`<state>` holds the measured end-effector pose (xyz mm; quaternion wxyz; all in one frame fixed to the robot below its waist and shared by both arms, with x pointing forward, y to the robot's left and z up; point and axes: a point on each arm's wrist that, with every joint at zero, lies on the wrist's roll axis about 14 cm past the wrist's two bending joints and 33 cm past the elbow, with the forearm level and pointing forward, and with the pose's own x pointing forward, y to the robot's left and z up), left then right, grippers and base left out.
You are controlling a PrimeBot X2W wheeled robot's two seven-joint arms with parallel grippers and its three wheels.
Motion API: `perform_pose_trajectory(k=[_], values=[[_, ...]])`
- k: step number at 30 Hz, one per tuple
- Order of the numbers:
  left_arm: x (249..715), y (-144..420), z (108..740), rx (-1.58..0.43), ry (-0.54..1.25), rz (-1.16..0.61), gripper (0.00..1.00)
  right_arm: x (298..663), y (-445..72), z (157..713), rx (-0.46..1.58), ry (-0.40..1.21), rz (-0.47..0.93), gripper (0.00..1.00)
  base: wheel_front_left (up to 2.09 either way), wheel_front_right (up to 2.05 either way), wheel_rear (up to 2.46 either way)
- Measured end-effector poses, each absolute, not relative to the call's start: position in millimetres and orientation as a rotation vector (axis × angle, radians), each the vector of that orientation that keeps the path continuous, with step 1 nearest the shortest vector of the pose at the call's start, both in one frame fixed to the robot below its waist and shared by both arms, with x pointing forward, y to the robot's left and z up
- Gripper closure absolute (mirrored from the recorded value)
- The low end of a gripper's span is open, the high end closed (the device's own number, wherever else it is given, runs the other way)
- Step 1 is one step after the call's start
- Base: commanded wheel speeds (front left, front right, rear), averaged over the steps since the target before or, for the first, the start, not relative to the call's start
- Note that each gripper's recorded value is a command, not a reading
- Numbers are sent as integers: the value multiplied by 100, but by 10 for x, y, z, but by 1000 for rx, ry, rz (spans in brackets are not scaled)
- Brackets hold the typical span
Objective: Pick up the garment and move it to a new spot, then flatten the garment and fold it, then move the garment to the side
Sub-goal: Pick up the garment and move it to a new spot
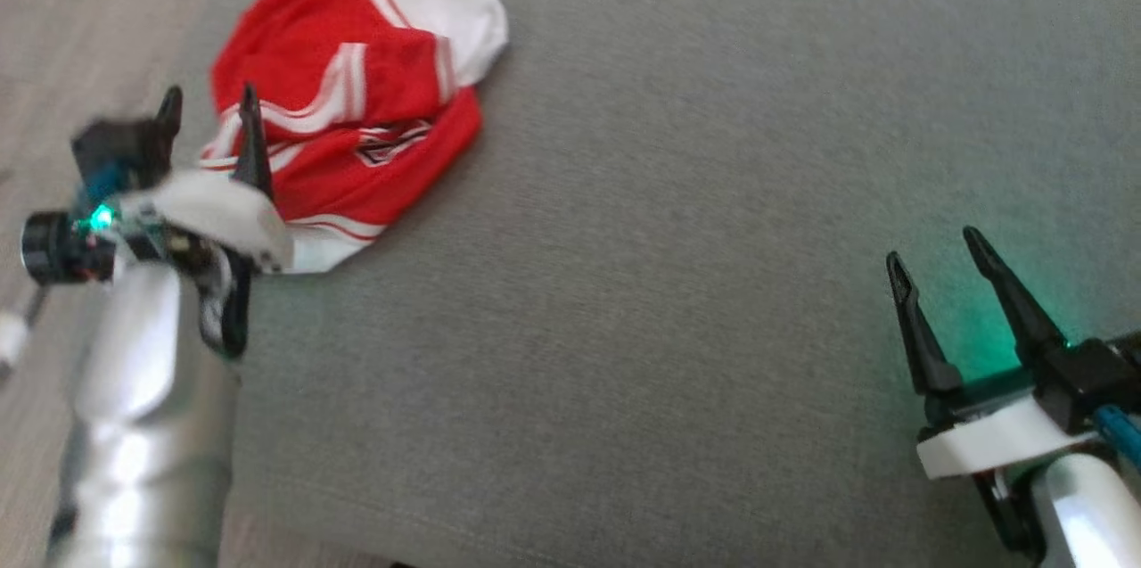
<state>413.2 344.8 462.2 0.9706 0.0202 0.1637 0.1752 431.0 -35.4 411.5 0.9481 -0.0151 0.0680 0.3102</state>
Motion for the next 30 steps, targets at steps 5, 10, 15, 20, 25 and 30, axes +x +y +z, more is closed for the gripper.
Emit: perform_pose_trajectory(k=[5,10,15,20,25,30], values=[[4283,3445,3979,-75,611,359,0,4429,-556,3981,-44,158,588,0,0,0,0],[4243,3332,3462,-104,796,334,0,4500,-783,3828,-55,189,534,0,0,0,0],[4508,3317,3472,-87,723,311,100,4530,-870,3751,-62,202,512,0,0,0,0],[4600,3338,3730,-29,591,279,100,4538,-816,3917,-60,163,515,0,0,0,0],[4974,3222,4477,45,349,193,100,4434,-726,4166,-25,122,502,0,0,0,0],[5360,2762,5491,137,63,33,100,4304,-773,4470,19,67,444,0,0,0,0]])
